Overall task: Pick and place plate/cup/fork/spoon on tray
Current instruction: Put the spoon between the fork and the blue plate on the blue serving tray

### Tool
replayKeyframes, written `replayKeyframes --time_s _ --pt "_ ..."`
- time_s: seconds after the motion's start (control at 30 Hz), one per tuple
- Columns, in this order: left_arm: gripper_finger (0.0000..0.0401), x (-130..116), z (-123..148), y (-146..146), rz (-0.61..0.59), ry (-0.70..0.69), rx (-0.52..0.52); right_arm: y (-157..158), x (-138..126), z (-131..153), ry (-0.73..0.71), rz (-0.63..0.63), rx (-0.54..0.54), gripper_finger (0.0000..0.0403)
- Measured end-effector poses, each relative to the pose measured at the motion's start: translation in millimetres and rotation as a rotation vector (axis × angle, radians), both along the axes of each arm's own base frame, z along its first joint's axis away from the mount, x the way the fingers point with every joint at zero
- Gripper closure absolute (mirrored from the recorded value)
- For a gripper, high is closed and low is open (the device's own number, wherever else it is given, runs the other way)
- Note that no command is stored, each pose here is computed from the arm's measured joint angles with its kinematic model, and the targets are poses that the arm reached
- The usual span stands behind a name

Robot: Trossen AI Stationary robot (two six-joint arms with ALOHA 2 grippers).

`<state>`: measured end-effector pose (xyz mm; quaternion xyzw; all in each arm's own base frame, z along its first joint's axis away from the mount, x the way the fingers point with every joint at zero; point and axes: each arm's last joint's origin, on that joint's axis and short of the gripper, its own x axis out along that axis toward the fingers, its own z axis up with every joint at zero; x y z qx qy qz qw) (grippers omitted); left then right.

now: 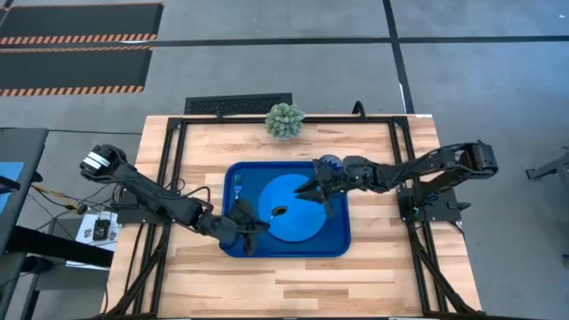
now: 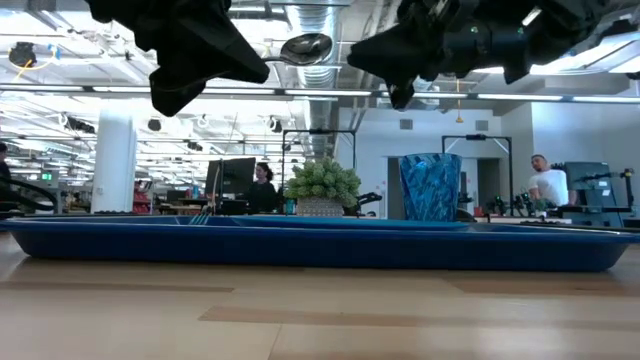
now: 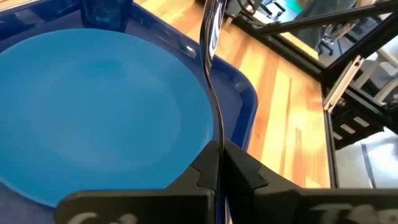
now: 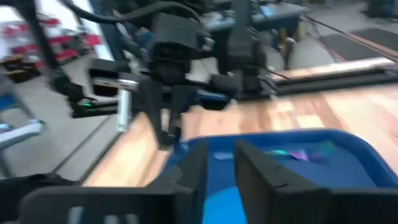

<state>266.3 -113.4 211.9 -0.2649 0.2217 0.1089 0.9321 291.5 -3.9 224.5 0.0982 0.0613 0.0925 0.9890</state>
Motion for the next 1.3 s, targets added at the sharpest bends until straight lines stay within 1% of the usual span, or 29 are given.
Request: replayKeyframes --time_s 0.13,0.23,0.33,0.47,0.63,0.8,0.9,1.07,1.1,1.23,1.3 --pt "0.0401 2.0 3.7 -0.9 -0.016 -0.039 0.013 2.3 -0.3 5.3 -0.026 0.074 0.008 0.0256" --pt "0.0401 3.7 6.2 -0.6 -0.019 -0.065 0.014 2.8 1.1 7.9 -0.03 0.087 0.009 0.0226" --pt "0.0401 3.9 6.6 -0.4 -0.015 -0.07 0.014 5.5 2.7 5.8 -0.022 0.097 0.01 0.0211" --pt "0.0401 5.4 8.2 1.2 -0.011 -0.087 0.01 13.8 4.2 7.9 -0.031 0.13 0.01 0.0212" --pt "0.0401 7.8 11.7 2.2 -0.026 -0.119 0.025 21.6 19.5 13.6 -0.04 0.153 0.024 0.0228" --pt "0.0401 8.4 13.2 2.1 -0.034 -0.134 0.033 21.1 35.9 14.2 -0.035 0.138 0.031 0.0252" --pt "0.0401 7.9 12.8 1.5 -0.033 -0.13 0.036 20.9 41.0 13.9 -0.038 0.137 0.031 0.0287" --pt "0.04 7.9 13.6 0.7 -0.027 -0.137 0.031 22.2 45.0 14.4 -0.051 0.125 0.026 0.038" --pt "0.04 8.0 14.1 0.9 -0.022 -0.14 0.03 23.2 45.1 15.2 -0.06 0.119 0.023 0.0389" --pt "0.0399 7.8 13.8 0.5 -0.028 -0.136 0.029 27.1 45.0 15.5 -0.068 0.11 0.016 0.0384" --pt "0.0394 7.8 14.0 0.5 -0.031 -0.137 0.034 26.9 45.1 15.7 -0.069 0.1 0.016 0.039"
